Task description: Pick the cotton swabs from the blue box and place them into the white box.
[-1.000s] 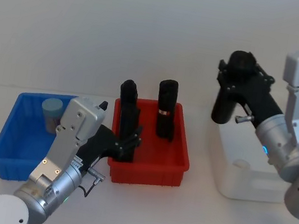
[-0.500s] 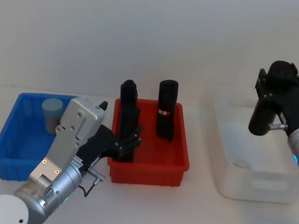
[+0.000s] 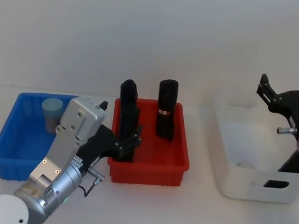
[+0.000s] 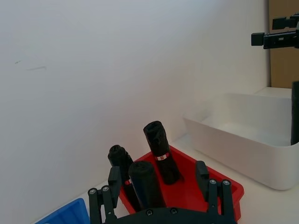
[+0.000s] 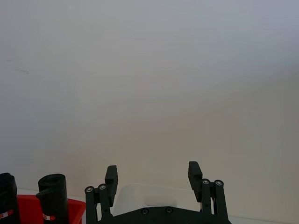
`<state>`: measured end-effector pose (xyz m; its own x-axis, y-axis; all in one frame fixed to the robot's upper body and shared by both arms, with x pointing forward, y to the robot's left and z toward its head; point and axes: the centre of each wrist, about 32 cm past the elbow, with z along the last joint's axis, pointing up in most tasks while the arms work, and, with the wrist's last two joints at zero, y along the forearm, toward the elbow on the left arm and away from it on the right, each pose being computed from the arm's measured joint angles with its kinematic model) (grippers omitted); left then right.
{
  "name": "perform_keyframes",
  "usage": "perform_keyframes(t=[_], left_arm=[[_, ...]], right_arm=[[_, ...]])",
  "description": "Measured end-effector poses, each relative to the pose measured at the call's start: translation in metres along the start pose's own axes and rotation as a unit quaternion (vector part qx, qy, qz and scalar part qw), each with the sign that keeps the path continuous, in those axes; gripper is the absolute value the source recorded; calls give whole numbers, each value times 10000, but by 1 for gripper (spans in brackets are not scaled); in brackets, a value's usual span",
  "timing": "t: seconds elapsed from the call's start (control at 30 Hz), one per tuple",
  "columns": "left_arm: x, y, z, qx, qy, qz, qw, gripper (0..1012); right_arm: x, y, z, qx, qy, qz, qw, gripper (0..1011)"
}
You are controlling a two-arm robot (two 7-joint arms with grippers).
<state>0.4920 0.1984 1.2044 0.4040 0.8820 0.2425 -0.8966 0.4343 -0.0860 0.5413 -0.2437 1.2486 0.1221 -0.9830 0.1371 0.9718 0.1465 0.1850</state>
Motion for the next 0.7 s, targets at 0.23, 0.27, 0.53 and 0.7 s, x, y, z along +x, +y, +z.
perform_keyframes(t=[0.23,0.27,0.53,0.7], left_arm=[[0,0,0,0,0,0,10000,1000],[0,0,0,0,0,0,10000,999],[0,0,0,0,0,0,10000,1000],[0,0,0,0,0,0,10000,1000]], right_arm=[[19,-21,7,41,1,13,10000,1001],[21,-23,7,45,0,15,10000,1001],[34,-36,14,75,-1,23,10000,1002],[36,-40,14,80,0,26,10000,1001]])
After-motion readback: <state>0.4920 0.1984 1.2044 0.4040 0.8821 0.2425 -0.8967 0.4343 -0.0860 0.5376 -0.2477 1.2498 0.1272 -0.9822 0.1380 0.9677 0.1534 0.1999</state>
